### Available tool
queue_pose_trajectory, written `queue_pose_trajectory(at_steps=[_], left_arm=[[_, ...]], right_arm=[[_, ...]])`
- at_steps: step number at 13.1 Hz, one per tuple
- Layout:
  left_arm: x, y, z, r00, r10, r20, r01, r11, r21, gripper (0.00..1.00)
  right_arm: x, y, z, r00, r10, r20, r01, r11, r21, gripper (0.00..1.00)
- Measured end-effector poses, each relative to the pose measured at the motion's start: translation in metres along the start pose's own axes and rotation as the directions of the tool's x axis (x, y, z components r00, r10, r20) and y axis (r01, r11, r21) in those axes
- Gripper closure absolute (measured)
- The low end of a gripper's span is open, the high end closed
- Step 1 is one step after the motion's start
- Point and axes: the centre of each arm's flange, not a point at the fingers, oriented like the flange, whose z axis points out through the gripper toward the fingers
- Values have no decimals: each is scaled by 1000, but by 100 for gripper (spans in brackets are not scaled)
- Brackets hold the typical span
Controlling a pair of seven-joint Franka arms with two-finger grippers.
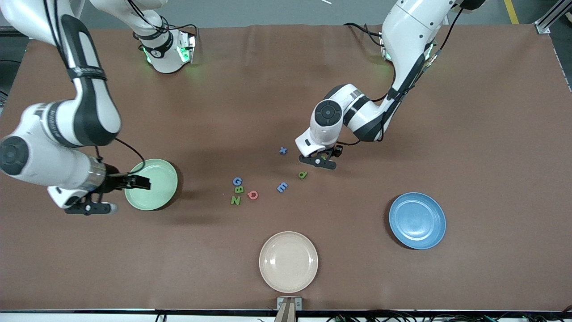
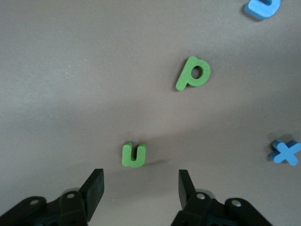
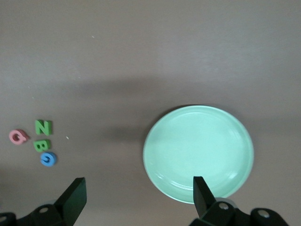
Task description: Sort upper and lower case letters into plates
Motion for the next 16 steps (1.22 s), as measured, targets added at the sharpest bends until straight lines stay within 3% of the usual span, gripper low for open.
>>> queue_pose_trajectory(at_steps=[5,9,11,15,16], left_arm=[[1,1,13,1000,2,-4,-2,1000,-8,38],[4,-1,26,1000,2,-17,-2,1000,-17,38],[6,-4,29,999,27,-31,-26,1000,7,38],[6,-7,32,999,33,-32,-33,999,16,41],[6,-7,32,999,20,-32,-19,1000,16,49]], right_arm=[[-4,-109,81,994,99,-45,-100,995,-3,0],[-17,-177,152,991,120,-52,-122,992,-38,4],[-14,-191,173,989,136,-63,-139,988,-59,21],[-10,-211,199,984,156,-83,-162,985,-65,29],[-10,-214,202,984,152,-93,-158,986,-60,30]])
